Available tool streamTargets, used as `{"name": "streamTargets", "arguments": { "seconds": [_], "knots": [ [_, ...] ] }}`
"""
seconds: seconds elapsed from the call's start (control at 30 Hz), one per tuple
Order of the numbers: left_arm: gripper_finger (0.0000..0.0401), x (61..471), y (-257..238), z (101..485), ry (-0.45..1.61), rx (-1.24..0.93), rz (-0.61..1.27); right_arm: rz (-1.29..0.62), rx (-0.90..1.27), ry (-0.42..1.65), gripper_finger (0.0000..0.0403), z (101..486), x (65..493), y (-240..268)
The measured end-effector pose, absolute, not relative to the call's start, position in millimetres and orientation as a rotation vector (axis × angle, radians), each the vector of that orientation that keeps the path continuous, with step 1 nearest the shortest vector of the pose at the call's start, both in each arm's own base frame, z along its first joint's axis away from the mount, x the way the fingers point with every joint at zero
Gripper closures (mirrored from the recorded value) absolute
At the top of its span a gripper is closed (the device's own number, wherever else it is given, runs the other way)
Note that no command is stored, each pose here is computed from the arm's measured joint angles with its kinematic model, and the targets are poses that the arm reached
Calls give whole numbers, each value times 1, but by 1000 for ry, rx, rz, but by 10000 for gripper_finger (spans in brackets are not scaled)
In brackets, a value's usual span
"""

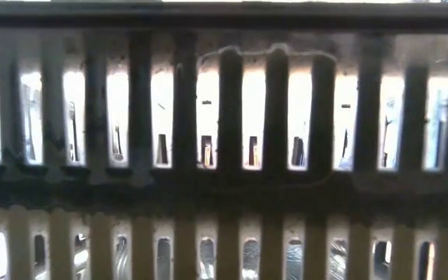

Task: Stack baskets on shelf by color
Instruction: Put the top left red bin on the shelf

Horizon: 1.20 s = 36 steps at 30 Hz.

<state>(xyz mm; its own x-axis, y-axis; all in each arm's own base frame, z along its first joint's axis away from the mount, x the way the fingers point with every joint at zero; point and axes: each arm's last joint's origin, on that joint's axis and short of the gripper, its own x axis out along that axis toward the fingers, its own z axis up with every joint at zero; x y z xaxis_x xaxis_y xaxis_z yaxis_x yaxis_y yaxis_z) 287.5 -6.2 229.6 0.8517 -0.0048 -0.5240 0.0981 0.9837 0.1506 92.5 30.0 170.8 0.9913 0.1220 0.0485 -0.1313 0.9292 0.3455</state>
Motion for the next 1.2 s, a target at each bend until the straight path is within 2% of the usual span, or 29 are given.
{"name": "streamTargets", "arguments": {
  "seconds": [0.23,0.7,1.2],
  "knots": [
    [237,308,-14,202,638,178,-94,129,356,-27,316,171,92,30],
    [240,346,-19,169,685,216,-123,130,356,-28,316,171,92,30],
    [240,350,-19,140,788,225,-109,130,356,-28,316,171,92,30]
  ]
}}
